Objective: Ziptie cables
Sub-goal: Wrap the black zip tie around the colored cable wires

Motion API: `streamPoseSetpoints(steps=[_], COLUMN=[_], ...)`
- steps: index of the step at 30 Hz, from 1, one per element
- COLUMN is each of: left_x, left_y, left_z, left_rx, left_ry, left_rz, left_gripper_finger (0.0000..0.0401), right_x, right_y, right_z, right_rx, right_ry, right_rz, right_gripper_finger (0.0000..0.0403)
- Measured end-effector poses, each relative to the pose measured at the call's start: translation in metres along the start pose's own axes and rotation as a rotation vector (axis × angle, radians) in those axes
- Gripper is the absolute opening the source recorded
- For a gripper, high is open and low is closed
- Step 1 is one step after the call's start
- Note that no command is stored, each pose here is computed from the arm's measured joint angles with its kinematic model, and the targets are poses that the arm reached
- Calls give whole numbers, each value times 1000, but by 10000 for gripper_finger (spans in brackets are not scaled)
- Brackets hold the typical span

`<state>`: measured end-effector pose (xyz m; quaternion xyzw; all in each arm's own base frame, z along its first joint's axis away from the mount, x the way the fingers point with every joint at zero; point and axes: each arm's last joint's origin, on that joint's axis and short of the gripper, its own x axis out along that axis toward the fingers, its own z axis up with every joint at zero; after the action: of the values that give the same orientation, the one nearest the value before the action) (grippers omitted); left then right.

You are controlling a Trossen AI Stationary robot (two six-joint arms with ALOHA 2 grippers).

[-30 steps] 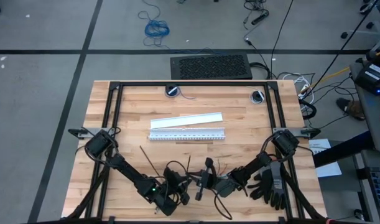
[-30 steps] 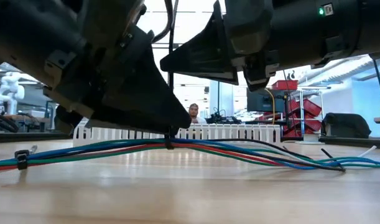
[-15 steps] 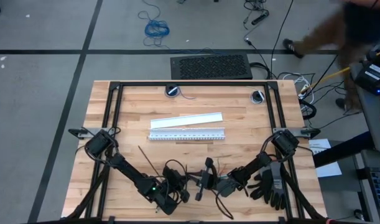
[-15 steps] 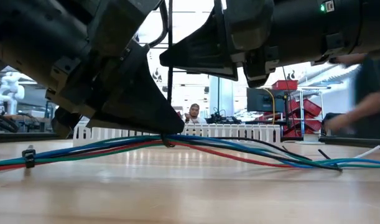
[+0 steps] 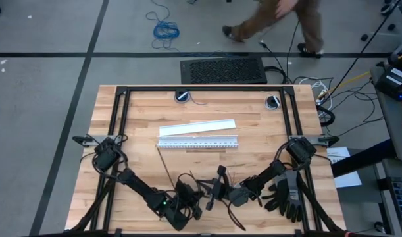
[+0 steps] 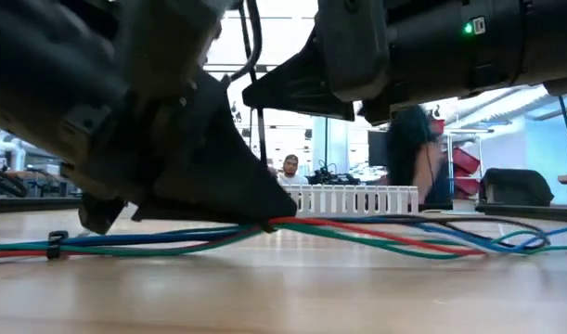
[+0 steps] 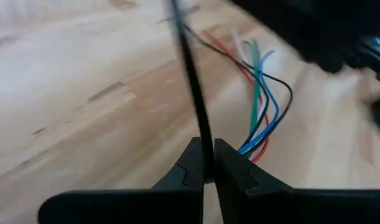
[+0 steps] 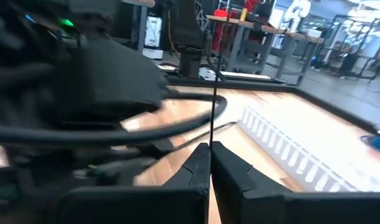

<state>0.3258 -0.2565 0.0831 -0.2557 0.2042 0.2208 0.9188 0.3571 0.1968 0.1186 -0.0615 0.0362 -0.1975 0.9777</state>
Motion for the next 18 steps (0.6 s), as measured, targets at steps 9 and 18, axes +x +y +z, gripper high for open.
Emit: streamPoseSetpoints(steps=[9,18], left_x=[-11,-22], left_y=[-7,-15], left_z=[-9,-7], left_rx=[135,155], left_ry=[91,137], left_rz=[-26,-84], left_gripper_finger=[17,74], right_x=[1,-27], right_y=[-2,14], right_z=[-3,-20], right_rx=[-50,-125], right_ry=[29,159], right_rz=[-52,-5], right_gripper_finger=[0,19])
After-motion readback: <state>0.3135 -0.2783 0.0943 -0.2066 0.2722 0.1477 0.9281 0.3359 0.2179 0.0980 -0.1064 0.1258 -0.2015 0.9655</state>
